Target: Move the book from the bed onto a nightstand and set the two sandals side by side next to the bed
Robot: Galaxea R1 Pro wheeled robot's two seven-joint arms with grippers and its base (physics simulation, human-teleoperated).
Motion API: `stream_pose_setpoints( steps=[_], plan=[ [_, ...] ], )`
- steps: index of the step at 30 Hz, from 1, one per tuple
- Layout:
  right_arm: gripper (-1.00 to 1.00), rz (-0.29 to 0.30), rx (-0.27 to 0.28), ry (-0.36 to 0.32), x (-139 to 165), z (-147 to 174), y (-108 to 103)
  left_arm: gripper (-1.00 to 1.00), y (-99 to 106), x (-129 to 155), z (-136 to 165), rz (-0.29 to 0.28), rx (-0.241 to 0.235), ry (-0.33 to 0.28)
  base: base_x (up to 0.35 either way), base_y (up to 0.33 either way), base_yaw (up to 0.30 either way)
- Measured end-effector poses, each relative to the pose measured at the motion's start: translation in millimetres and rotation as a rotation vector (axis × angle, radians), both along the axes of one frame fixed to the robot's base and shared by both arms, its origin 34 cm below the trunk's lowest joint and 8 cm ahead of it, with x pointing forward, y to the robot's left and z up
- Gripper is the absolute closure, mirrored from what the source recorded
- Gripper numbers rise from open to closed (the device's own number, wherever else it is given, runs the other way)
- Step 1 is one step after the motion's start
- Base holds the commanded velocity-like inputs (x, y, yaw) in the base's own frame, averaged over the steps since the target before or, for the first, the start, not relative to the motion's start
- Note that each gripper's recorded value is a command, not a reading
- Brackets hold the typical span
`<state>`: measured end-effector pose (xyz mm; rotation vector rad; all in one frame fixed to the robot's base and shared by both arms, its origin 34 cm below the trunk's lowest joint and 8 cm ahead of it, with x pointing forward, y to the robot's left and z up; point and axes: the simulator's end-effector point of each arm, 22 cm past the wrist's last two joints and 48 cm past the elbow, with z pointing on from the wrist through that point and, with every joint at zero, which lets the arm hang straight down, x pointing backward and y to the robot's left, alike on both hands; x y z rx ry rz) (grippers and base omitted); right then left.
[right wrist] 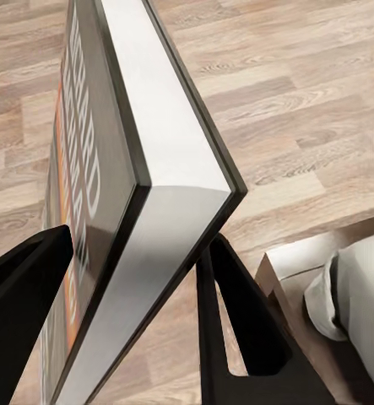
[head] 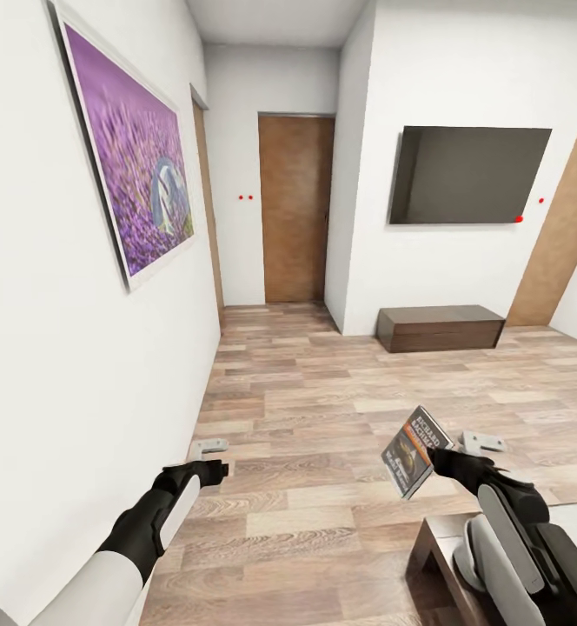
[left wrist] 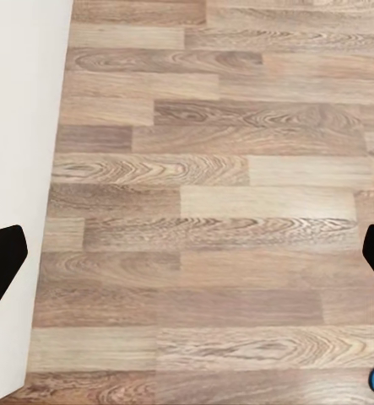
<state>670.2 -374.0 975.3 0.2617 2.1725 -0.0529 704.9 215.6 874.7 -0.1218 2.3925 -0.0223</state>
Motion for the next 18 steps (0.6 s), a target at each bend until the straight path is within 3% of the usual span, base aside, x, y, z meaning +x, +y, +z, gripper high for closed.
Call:
stream_pose_setpoints(
  steps=[7, 18],
  plan=[
    [1.0, 0.001, -0.015, 0.004, -0.5, -1.7, -2.0, -1.0, -10.8, -0.3, 0.5, -0.012, -0.008, -0.001, 0.086, 0.187, 0.0],
    [1.0, -0.006, -0.014, 0.01, -1.2, -5.3, -4.7, -1.0, -14.1, 0.0, 1.1, -0.012, -0.006, -0.003, 0.005, 0.098, 0.0]
  ],
)
